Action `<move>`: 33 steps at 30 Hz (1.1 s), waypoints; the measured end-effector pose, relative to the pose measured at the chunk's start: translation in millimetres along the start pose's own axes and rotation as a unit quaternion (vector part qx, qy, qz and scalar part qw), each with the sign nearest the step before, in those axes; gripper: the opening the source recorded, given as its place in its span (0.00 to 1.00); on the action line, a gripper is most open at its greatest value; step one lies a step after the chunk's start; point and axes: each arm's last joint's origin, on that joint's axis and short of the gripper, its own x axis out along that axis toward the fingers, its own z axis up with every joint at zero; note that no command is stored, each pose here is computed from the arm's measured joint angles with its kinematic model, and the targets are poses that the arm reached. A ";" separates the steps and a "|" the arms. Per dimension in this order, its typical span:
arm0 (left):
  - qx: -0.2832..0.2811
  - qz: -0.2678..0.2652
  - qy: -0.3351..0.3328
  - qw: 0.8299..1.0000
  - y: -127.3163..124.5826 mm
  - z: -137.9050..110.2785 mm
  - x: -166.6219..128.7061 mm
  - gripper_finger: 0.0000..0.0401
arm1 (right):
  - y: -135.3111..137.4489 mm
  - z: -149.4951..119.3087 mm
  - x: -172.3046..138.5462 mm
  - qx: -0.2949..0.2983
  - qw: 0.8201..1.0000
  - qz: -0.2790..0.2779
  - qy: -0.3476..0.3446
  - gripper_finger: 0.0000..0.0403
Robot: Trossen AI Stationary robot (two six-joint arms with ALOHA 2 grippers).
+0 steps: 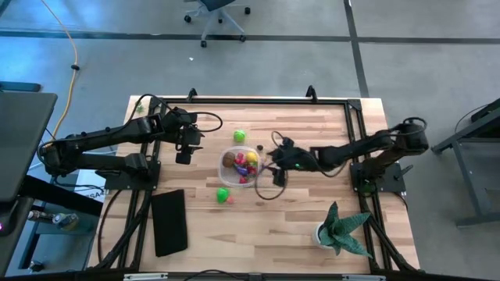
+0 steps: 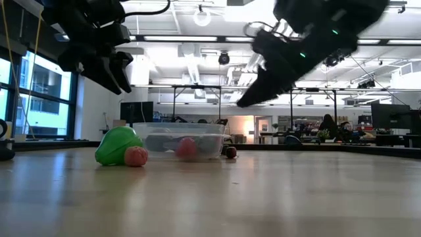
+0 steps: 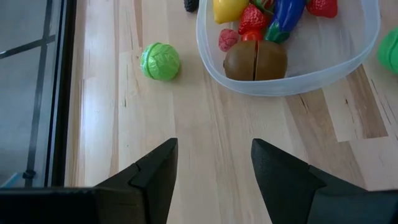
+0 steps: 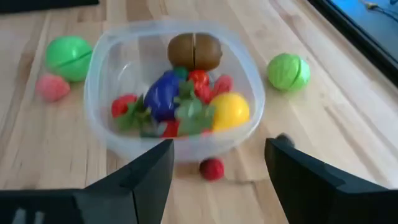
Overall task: Pick and placing Produce into tupperware
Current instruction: Put the cherry into the transparent bin
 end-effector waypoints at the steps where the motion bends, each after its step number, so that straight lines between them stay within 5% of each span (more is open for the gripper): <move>1: 0.000 0.000 0.000 1.000 0.0 0.0 0.0 0.48 | -0.8 -7.7 -0.9 0.002 1.000 0.001 -0.007 0.60; 8: 0.000 0.000 0.000 1.000 0.0 0.1 0.0 0.48 | -5.6 -36.6 10.1 -0.001 1.000 -0.005 0.004 0.60; 21: 0.000 0.000 0.000 1.000 0.0 0.1 -0.1 0.48 | -12.6 -45.6 60.8 -0.025 0.998 0.019 0.059 0.58; 33: 0.000 0.000 0.000 1.000 0.0 0.1 -0.1 0.48 | -10.9 -47.5 68.9 -0.024 0.997 0.035 0.069 0.48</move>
